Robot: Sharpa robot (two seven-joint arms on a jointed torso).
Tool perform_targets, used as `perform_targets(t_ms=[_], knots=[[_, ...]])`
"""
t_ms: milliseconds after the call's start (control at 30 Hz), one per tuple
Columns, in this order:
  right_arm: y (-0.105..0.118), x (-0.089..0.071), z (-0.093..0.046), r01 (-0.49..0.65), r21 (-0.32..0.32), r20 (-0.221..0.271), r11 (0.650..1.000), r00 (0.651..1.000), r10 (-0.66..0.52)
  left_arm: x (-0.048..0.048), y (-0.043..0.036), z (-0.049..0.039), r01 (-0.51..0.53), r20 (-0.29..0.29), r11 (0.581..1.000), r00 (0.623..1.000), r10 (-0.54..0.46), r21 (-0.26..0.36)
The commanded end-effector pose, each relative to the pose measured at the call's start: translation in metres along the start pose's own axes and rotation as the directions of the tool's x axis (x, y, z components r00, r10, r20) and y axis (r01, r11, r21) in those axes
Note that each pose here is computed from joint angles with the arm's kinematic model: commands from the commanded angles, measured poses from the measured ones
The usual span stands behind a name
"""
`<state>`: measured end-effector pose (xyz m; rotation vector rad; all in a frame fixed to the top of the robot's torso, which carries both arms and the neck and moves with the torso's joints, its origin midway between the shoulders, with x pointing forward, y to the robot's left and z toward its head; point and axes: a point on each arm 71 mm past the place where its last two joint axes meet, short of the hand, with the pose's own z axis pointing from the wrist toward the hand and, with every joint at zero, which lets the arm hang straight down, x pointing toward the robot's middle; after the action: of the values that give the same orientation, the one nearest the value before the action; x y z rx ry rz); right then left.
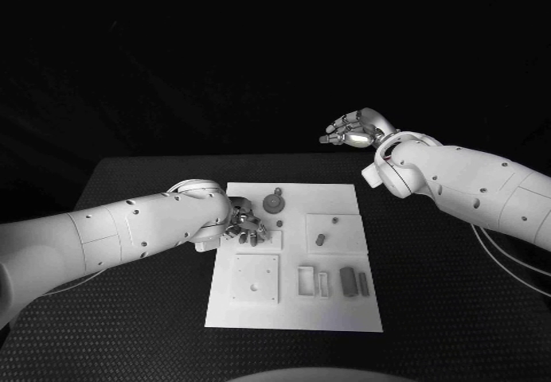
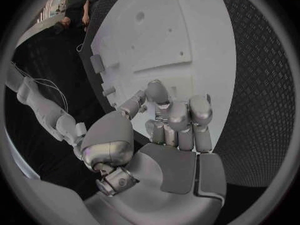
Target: Assemble the parts on the task board
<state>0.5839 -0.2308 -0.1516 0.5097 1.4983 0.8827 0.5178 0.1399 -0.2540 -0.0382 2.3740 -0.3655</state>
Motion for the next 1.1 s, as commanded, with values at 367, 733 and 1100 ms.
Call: perform_targets(t_ms=[367, 733, 1100], knots=[[-0.002, 0.001, -0.001, -0.001, -0.003, -0.002, 1.0, 1.0, 0.001, -0.0022, 0.0058, -0.0012, 0.041, 0.01, 0.999, 0.999, -0.041, 0.007], [-0.005, 0.0, -0.002, -0.001, 0.004, 0.001, 1.0, 1.0, 0.001, -0.0227, 0.0099, -0.0104, 0.192, 0.009, 0.98, 0.981, -0.192, 0.05], [-0.007, -0.002, -0.003, 0.0, 0.008, 0.004, 1.0, 1.0, 0.0, -0.0774, 0.0271, -0.023, 0.202, 0.148, 0.976, 0.966, -0.212, 0.081]])
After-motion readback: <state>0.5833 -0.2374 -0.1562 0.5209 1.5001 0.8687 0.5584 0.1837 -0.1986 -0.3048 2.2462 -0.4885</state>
